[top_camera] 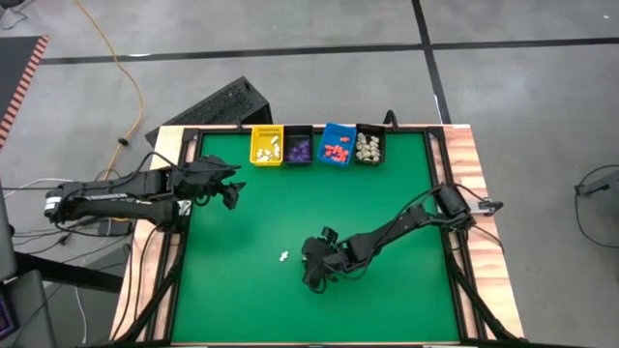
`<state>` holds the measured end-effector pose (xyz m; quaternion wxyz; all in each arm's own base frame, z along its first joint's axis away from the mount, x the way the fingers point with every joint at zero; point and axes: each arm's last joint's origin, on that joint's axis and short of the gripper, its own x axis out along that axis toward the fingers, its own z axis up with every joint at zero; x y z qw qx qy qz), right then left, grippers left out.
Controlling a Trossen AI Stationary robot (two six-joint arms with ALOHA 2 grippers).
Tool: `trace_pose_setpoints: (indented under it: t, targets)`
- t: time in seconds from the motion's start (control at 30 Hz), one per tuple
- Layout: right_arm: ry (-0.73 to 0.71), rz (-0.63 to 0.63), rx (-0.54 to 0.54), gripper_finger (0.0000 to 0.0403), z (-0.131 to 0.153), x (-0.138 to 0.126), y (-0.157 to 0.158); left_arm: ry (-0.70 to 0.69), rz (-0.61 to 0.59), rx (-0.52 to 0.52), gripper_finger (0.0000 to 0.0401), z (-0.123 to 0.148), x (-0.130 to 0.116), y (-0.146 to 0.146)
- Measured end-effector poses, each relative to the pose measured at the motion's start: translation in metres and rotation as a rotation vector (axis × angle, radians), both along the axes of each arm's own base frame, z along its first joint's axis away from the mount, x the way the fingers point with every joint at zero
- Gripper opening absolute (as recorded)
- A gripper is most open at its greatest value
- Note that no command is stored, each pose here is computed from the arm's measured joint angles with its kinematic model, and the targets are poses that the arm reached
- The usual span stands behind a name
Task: Sort Halloween decoration
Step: Put the white skeleton toy into the yellow basket
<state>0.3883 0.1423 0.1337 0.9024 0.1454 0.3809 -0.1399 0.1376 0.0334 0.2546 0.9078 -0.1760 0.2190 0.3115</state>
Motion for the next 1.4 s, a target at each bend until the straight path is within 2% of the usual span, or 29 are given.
trace_pose_setpoints:
  t: [0.23,0.47,0.77,1.07,1.27,1.4]
  targets:
    - [-0.032,-0.044,-0.004,0.0207,0.005,-0.002,0.001,-0.003,0.005,0.0,0.0256,0.0,0.0,0.0]
    - [-0.118,0.001,-0.059,0.0207,0.043,-0.006,-0.001,-0.004,0.009,0.005,0.0256,0.0,0.0,0.0]
    - [-0.016,-0.009,-0.12,0.0207,0.026,-0.011,-0.004,-0.006,0.028,0.011,0.0256,0.001,0.0,0.001]
    - [0.023,-0.066,-0.076,0.0205,0.002,-0.019,-0.007,-0.008,0.03,0.008,0.0256,0.001,0.0,0.001]
    - [0.01,-0.057,-0.035,0.0166,-0.007,-0.018,-0.003,-0.014,0.037,0.0,0.0256,0.001,0.0,0.001]
    - [0.006,-0.085,-0.012,0.011,-0.009,-0.018,-0.003,-0.016,0.04,-0.002,0.0256,0.001,0.0,0.001]
